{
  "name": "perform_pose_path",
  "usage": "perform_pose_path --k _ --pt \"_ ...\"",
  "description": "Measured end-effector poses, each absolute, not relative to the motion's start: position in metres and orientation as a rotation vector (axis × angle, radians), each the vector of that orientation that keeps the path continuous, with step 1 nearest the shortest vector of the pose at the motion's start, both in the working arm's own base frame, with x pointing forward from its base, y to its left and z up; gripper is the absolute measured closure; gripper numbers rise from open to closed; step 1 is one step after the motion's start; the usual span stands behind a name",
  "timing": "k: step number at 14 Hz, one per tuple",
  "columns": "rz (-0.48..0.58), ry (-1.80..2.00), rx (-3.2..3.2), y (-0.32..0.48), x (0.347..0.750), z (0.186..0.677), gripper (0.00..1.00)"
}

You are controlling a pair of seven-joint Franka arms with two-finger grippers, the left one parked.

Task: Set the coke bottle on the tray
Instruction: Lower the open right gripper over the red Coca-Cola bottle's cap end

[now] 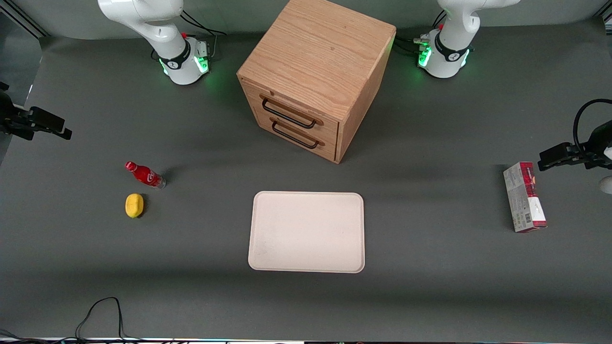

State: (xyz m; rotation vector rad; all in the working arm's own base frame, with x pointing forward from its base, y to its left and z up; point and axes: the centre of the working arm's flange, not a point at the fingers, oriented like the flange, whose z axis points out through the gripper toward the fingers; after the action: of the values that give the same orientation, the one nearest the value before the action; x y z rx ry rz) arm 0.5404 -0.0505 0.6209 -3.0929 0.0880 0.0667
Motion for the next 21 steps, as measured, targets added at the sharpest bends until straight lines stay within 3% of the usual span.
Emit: perform_pose_path --k 10,15,21 --pt "0.098 0.091 -3.12 -0.054 0.544 0.591 0.0" --pt "0.072 0.105 -3.121 -0.058 0.548 0.506 0.0" --pt "-0.006 0.127 -3.108 -0.055 0.519 0.4 0.0"
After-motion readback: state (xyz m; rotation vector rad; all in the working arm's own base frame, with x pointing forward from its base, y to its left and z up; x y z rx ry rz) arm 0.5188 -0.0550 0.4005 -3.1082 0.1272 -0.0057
